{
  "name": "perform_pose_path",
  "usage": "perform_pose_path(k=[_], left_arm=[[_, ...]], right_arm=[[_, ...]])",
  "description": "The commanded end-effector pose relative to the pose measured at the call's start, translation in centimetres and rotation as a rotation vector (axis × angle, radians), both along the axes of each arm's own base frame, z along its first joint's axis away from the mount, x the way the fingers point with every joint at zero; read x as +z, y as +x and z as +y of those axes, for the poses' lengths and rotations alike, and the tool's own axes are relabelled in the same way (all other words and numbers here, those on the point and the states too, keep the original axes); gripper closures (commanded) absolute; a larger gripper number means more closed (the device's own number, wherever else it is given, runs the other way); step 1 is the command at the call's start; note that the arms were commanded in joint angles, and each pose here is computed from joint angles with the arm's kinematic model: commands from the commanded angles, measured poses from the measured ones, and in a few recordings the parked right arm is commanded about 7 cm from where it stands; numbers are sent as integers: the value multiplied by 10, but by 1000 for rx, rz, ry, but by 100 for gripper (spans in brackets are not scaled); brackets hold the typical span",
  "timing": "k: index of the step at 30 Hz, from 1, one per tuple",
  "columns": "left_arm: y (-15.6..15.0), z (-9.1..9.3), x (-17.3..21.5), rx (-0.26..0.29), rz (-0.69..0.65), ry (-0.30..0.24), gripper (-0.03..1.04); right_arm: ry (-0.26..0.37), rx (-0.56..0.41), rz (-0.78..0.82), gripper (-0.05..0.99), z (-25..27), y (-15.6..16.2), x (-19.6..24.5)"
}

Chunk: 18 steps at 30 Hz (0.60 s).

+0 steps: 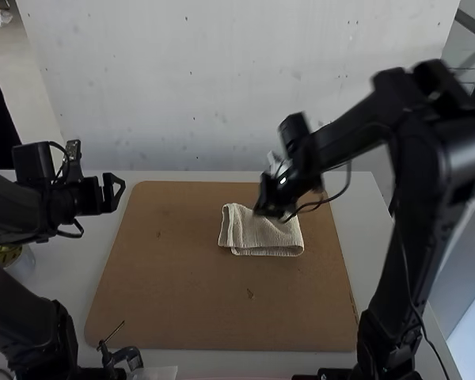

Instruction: Fold the towel.

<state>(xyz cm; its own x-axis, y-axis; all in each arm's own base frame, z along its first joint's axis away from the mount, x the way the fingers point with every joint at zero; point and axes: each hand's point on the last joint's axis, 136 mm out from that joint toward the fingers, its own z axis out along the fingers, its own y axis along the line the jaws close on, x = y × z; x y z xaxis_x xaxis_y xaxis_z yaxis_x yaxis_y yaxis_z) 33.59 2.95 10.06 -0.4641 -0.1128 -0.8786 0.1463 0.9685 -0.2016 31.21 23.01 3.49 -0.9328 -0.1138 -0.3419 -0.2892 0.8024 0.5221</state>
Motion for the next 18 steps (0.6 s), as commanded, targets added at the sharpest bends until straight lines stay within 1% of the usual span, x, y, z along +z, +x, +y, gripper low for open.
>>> perform_pose_path(k=[1,8,13,18], left_arm=[[-1,0,1,-3,-8,-13,0],[-1,3,2,5,-11,-12,0],[-1,3,0,5,-5,-14,0],[-1,4,-2,7,-3,-14,0]], right_arm=[[-3,57,37,91,34,-9,-15],[11,65,26,91,57,6,-26],[24,57,7,91,62,21,-22],[17,47,16,91,62,34,-36]])
